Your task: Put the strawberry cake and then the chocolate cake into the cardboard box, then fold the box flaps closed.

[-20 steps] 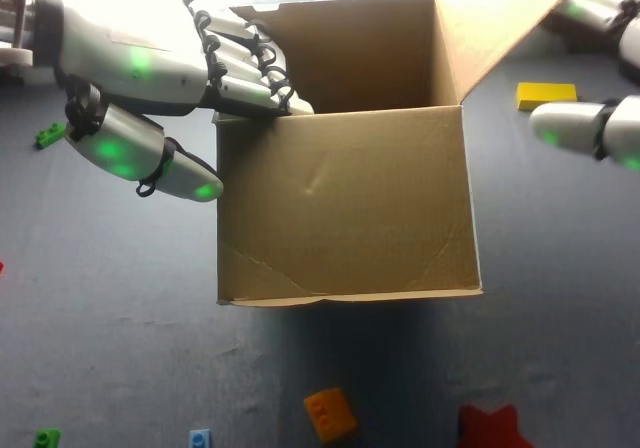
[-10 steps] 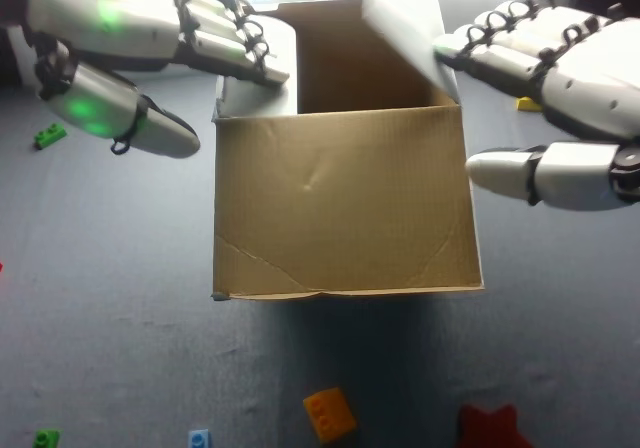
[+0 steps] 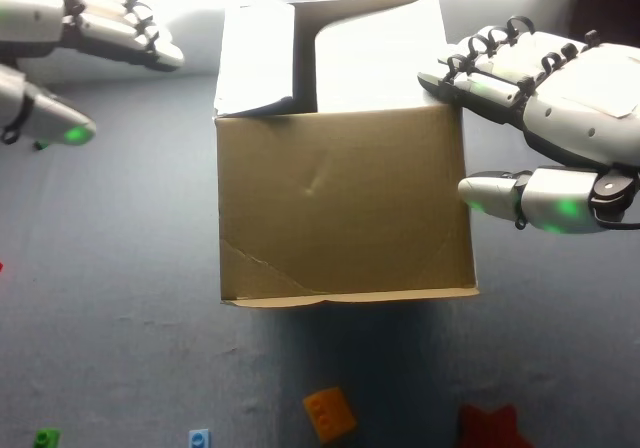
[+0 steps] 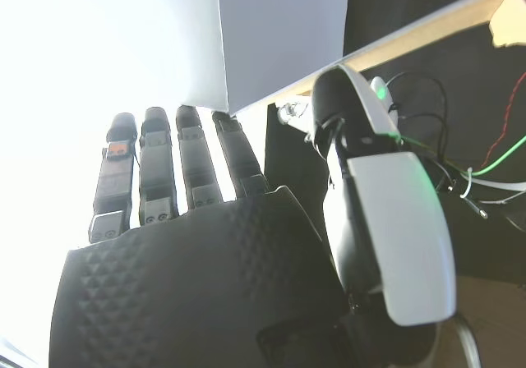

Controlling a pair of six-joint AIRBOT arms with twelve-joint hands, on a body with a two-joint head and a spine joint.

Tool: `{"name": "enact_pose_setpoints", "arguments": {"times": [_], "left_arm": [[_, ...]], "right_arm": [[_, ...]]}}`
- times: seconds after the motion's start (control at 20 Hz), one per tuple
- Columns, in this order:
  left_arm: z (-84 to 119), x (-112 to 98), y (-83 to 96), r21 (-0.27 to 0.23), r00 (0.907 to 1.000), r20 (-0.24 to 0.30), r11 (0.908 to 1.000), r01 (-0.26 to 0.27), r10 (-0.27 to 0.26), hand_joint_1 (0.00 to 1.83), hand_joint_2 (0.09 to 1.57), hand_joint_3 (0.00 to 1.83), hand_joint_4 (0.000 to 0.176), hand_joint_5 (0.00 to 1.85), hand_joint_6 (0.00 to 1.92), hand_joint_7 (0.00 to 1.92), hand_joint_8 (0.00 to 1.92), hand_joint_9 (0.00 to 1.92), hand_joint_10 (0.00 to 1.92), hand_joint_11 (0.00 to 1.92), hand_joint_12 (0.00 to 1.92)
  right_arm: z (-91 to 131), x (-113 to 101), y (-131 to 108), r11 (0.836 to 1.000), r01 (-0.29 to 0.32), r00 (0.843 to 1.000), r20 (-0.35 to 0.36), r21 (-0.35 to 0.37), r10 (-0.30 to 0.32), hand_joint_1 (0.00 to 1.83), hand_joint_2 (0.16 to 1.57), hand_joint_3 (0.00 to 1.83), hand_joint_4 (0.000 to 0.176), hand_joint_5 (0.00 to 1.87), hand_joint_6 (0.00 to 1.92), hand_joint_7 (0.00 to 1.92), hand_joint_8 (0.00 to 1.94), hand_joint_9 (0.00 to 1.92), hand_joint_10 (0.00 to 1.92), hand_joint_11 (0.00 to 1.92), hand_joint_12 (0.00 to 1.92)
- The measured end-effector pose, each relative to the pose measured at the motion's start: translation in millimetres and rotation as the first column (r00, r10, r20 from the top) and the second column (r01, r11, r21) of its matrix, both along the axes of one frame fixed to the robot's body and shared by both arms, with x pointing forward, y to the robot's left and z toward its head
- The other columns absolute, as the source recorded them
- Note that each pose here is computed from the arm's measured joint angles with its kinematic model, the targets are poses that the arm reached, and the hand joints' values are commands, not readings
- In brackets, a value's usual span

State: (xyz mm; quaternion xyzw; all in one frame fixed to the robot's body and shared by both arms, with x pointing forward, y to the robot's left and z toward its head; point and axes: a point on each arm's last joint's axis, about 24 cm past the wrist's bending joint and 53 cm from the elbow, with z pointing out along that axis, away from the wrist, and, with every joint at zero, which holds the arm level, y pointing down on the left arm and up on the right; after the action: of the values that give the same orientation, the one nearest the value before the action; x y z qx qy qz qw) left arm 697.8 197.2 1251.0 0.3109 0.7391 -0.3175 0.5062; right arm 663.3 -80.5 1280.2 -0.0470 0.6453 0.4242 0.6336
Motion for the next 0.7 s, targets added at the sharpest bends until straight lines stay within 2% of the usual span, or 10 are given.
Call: {"name": "enact_pose_setpoints", "arguments": {"times": [0.1, 0.2, 0.3, 0.35, 0.4, 0.5, 0.6, 0.7], "left_arm": [[-7, -7, 8.9, 0.009, 0.9998, -0.018, 1.0, -0.002, 0.002, 0.04, 1.39, 0.0, 0.013, 0.15, 0.0, 0.2, 0.0, 0.21, 0.0, 0.0, 0.74], [-23, -15, 14.6, 0.041, 0.9986, -0.052, 0.9991, 0.009, -0.007, 0.06, 1.39, 0.0, 0.008, 0.17, 0.01, 0.21, 0.0, 0.21, 0.0, 0.0, 0.77], [-42, -26, 19.1, 0.089, 0.9964, -0.082, 0.9956, 0.03, -0.022, 0.08, 1.38, 0.0, 0.004, 0.17, 0.0, 0.22, 0.0, 0.22, 0.0, 0.0, 0.78], [-52, -35, 20.2, 0.121, 0.9955, -0.086, 0.9914, 0.051, -0.04, 0.08, 1.38, 0.0, 0.003, 0.16, 0.0, 0.22, 0.0, 0.22, 0.0, 0.0, 0.76], [-61, -43, 17.5, 0.138, 0.9935, -0.095, 0.9876, 0.076, -0.063, 0.08, 1.38, 0.0, 0.004, 0.16, 0.0, 0.23, 0.01, 0.22, 0.0, 0.0, 0.76], [-71, -56, 8.8, 0.144, 0.9884, -0.116, 0.9829, 0.114, -0.098, 0.05, 1.39, 0.0, 0.006, 0.14, 0.0, 0.22, 0.0, 0.21, 0.0, 0.0, 0.73], [-82, -70, -2.7, 0.138, 0.9802, -0.146, 0.9783, 0.154, -0.134, 0.04, 1.39, 0.0, 0.005, 0.13, 0.0, 0.22, 0.0, 0.22, 0.0, 0.0, 0.75], [-91, -83, -14.7, 0.121, 0.9702, -0.178, 0.9747, 0.187, -0.164, 0.03, 1.38, 0.0, 0.012, 0.13, 0.0, 0.21, 0.0, 0.21, 0.0, 0.0, 0.73]], "right_arm": [[2, 0, -1, 1.0, 0.002, 1.0, 0.005, 0.005, -0.002, 0.1, 1.34, 0.01, 0.0, 0.0, 0.0, 0.0, 0.0, 0.0, 0.0, 0.0, 0.0], [4, 1, -9, 1.0, 0.011, 1.0, -0.006, 0.024, -0.01, 0.12, 1.34, 0.0, 0.0, 0.02, 0.01, 0.02, 0.01, 0.0, 0.0, 0.0, 0.0], [13, 5, -26, 0.997, 0.037, 0.999, -0.019, 0.06, -0.036, 0.13, 1.33, 0.0, 0.0, 0.03, 0.01, 0.03, 0.01, 0.04, 0.02, 0.0, 0.0], [22, 8, -42, 0.993, 0.071, 0.997, -0.022, 0.097, -0.069, 0.14, 1.32, 0.0, 0.0, 0.03, 0.01, 0.04, 0.01, 0.04, 0.02, 0.0, 0.0], [29, 11, -59, 0.986, 0.102, 0.995, -0.023, 0.131, -0.1, 0.15, 1.32, 0.0, 0.0, 0.03, 0.01, 0.05, 0.01, 0.04, 0.02, 0.0, 0.0], [34, 12, -77, 0.98, 0.13, 0.992, -0.031, 0.152, -0.126, 0.13, 1.31, 0.0, 0.0, 0.04, 0.01, 0.07, 0.02, 0.04, 0.02, 0.0, 0.0], [34, 13, -89, 0.975, 0.154, 0.987, -0.069, 0.161, -0.144, 0.1, 1.31, 0.0, 0.0, 0.04, 0.01, 0.06, 0.01, 0.04, 0.01, 0.0, 0.0], [34, 5, -105, 0.974, 0.177, 0.982, -0.087, 0.143, -0.165, 0.05, 1.31, 0.0, 0.0, 0.02, 0.0, 0.04, 0.0, 0.03, 0.01, 0.0, 0.0]]}}
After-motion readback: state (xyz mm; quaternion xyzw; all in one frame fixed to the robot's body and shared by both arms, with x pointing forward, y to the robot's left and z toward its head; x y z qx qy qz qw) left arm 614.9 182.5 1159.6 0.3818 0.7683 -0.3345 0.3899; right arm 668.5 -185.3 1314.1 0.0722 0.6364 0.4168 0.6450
